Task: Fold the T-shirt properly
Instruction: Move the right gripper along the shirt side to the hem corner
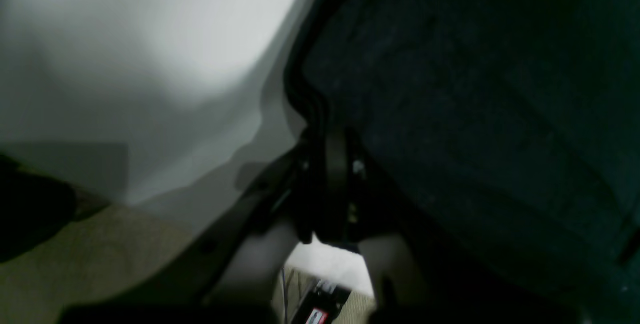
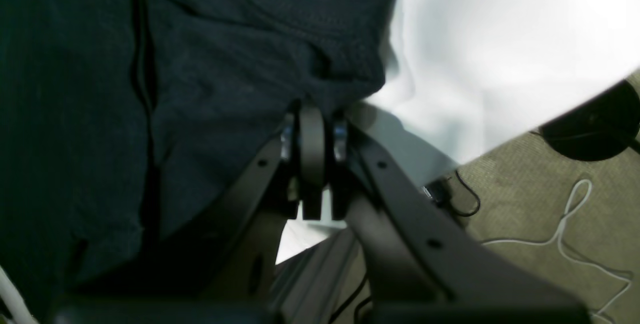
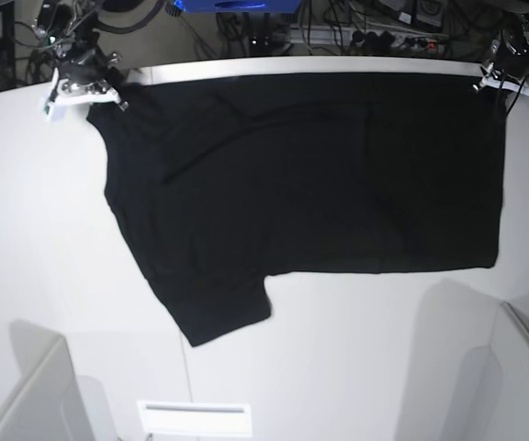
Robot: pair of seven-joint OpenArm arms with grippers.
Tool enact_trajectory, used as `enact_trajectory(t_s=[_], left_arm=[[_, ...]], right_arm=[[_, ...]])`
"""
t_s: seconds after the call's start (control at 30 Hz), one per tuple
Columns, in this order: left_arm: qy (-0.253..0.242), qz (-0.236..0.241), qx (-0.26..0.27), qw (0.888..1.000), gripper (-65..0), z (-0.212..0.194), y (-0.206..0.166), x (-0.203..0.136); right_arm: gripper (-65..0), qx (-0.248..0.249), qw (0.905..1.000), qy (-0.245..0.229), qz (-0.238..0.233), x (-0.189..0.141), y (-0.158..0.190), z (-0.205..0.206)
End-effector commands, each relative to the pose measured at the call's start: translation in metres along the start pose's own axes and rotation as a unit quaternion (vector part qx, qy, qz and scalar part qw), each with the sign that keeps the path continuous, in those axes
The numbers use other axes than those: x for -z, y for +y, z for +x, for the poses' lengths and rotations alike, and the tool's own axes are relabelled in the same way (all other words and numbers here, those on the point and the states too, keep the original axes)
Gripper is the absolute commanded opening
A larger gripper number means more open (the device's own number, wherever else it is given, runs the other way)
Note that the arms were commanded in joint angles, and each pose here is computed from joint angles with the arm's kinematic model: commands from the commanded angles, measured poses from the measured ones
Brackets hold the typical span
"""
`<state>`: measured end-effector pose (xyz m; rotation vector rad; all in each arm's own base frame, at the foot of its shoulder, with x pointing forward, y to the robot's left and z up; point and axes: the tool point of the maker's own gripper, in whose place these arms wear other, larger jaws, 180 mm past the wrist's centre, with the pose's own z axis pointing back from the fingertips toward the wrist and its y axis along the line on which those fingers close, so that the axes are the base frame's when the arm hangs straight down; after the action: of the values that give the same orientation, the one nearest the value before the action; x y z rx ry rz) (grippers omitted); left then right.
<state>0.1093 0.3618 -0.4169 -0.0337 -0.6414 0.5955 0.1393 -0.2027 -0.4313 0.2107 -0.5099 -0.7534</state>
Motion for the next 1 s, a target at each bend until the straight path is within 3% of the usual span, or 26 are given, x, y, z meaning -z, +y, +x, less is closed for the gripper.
enact_trajectory(t_s=[0.0,0.67,0.7,0.77,0.83,0.87,0.97], left_arm=[[-0.015,0.001,0.01,1.0,-65.0,0.011,0.003,-0.005],[-0.006,0.007,0.013,1.0,-65.0,0.006,0.007,-0.008],[-0.006,0.007,0.014,1.0,-63.4,0.005,0.008,-0.008],[-0.014,0.017,0.008,1.0,-49.2,0.009,0.016,-0.012],[-0.027,0.031,-0.004,0.999,-38.0,0.016,0.027,-0.019],[-0.034,0.037,-0.012,0.999,-31.9,0.017,0.032,-0.022],[-0.064,0.061,-0.029,0.996,-22.1,0.031,0.051,-0.035]], right_arm=[[-65.0,-0.003,0.9999,-0.011,-0.002,-0.005,-0.002,0.004],[-65.0,-0.005,0.9999,0.001,-0.013,-0.009,-0.012,-0.006],[-61.2,-0.005,0.9999,0.001,-0.014,-0.009,-0.013,-0.006],[-45.3,-0.006,0.9999,-0.003,-0.013,-0.011,-0.012,-0.003],[-36.9,-0.004,0.9997,-0.017,-0.016,-0.016,-0.014,0.005],[-35.9,-0.003,0.9996,-0.024,-0.017,-0.018,-0.014,0.009],[-35.9,0.003,0.9985,-0.049,-0.024,-0.026,-0.018,0.023]])
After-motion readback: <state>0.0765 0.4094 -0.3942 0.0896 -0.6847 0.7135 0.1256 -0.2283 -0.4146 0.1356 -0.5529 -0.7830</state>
